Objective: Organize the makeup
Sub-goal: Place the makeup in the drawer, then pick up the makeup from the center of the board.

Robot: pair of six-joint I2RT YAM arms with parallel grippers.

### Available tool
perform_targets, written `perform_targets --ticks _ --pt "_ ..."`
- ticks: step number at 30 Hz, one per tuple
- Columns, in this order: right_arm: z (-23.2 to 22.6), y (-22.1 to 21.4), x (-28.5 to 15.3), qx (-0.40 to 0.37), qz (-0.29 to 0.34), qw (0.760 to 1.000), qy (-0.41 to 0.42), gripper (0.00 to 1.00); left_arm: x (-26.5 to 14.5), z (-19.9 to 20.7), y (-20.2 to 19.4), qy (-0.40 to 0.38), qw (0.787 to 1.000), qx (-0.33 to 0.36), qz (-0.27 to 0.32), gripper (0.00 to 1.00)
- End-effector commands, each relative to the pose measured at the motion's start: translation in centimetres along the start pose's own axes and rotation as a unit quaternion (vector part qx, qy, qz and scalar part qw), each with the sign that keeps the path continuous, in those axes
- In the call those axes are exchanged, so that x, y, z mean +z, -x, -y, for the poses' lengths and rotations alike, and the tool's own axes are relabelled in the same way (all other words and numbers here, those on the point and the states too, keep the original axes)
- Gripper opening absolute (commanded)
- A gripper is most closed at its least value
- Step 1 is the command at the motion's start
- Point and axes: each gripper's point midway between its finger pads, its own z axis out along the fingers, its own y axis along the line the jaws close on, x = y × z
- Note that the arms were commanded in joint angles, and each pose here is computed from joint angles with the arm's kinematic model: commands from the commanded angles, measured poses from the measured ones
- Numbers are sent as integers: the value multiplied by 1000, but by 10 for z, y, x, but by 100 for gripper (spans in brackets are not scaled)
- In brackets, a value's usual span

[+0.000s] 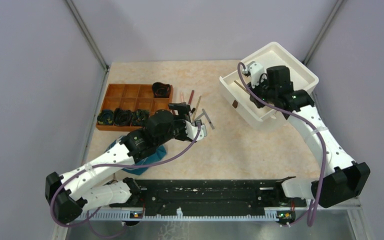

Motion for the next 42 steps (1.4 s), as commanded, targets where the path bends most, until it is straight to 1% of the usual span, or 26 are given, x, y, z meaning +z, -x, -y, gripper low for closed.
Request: perform_targets --ticks 1,5,6,9,12,15,18,21,25,27,28,32,37,42 --pt "7 2 3 14 -8 1000 -13 12 2 -2 0 12 1000 -21 7 99" --pt "6 -3 10 12 -25 1000 -4 29 6 3 -7 10 999 -38 -1 99" --pt "6 -3 12 12 -28 1000 -3 32 7 4 -8 9 999 -42 -4 99" --pt "7 0 10 12 -27 1000 -4 41 11 6 -16 7 998 -53 -18 99" --pt "9 12 3 8 -14 1000 -3 53 13 6 -21 9 998 -65 -26 99" --pt "9 30 -8 0 14 1000 1 62 16 1 -24 11 996 -88 -24 99" --pt "4 48 -20 -13 49 999 19 68 19 -1 -27 4 993 -118 -21 99" --pt "-9 64 -32 -29 89 994 52 72 26 4 -34 -14 988 -148 -27 99" --pt "-32 79 -47 -55 141 983 101 84 38 15 -48 -38 980 -191 -45 99" --pt "-42 83 -51 -73 156 978 116 89 44 22 -56 -51 974 -214 -55 99" --pt "-48 84 -52 -83 159 976 121 90 47 25 -59 -57 970 -229 -59 99" --pt "-68 77 -53 -119 159 969 148 91 61 37 -75 -79 959 -263 -75 99" --pt "-84 58 -47 -124 159 963 178 92 82 53 -99 -119 944 -289 -102 98" --pt "-91 45 -39 -120 148 962 193 92 104 66 -113 -162 931 -302 -126 92"
